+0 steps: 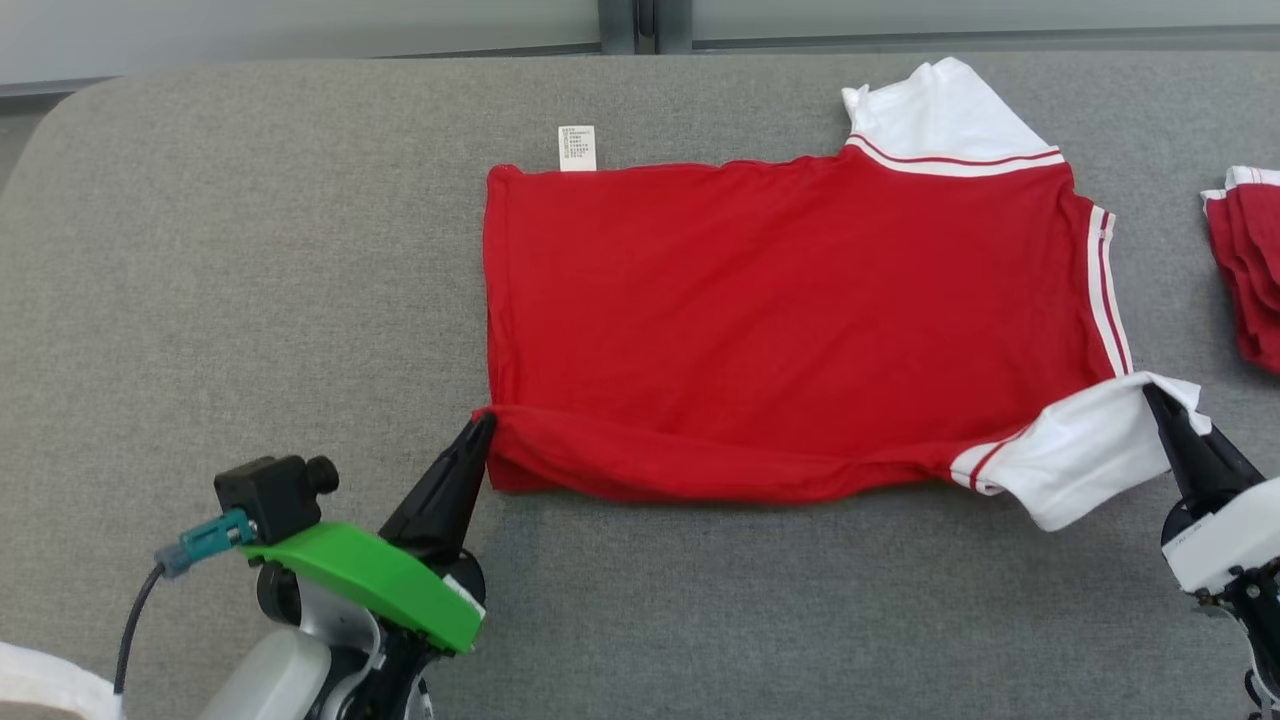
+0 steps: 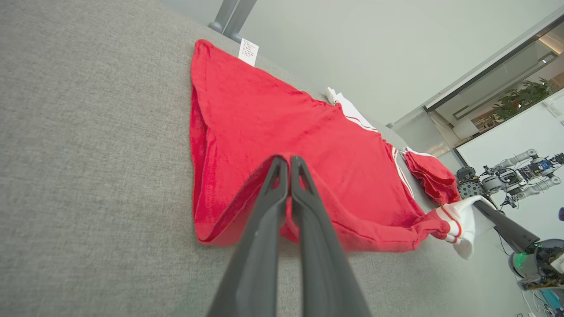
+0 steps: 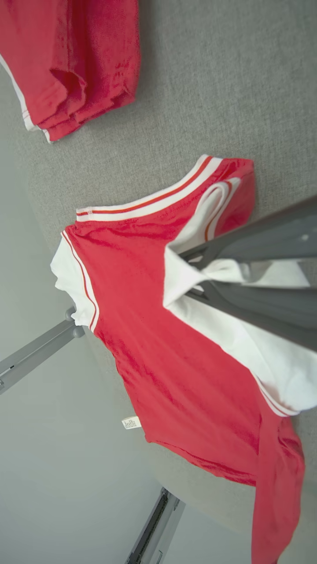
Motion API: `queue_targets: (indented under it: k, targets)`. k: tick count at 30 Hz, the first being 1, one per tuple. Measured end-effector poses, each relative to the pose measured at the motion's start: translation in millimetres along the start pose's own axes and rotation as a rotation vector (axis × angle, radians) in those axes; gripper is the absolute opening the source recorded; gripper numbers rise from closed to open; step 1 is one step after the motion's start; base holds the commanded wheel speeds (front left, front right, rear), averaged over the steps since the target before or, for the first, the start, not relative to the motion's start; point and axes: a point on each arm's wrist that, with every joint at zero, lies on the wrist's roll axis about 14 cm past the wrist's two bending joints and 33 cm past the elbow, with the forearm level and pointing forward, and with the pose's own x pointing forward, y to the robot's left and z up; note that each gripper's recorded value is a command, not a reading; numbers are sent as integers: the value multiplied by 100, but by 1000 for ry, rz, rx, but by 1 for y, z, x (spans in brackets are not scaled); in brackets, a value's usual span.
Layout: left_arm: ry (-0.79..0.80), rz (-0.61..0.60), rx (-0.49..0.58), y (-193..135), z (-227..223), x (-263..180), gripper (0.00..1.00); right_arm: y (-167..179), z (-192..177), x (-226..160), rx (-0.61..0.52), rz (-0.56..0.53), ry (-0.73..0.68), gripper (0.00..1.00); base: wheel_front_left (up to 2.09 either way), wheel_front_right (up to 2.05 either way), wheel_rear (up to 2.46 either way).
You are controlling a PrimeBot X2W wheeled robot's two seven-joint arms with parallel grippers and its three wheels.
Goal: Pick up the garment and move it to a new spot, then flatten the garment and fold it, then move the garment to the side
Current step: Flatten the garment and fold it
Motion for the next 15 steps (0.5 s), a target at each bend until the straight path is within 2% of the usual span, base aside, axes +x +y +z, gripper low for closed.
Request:
queue_targets:
  k: [5, 12, 13, 14, 15]
  targets:
    - [62, 44, 38, 17, -1, 24, 0, 1, 0, 26, -43, -7, 77, 0, 0, 0, 0]
    - [103, 84, 34, 34, -6, 50, 0, -4, -9, 57, -87, -36, 155, 0, 0, 0, 0]
    - [102, 87, 34, 35, -5, 53, 11, -5, -8, 60, -96, -42, 155, 22, 0, 0, 0]
    - [100, 82, 30, 35, -6, 56, 67, -6, -6, 64, -105, -47, 147, 100, 0, 0, 0]
    - [100, 76, 23, 34, -7, 59, 100, -7, -6, 67, -120, -51, 145, 100, 0, 0, 0]
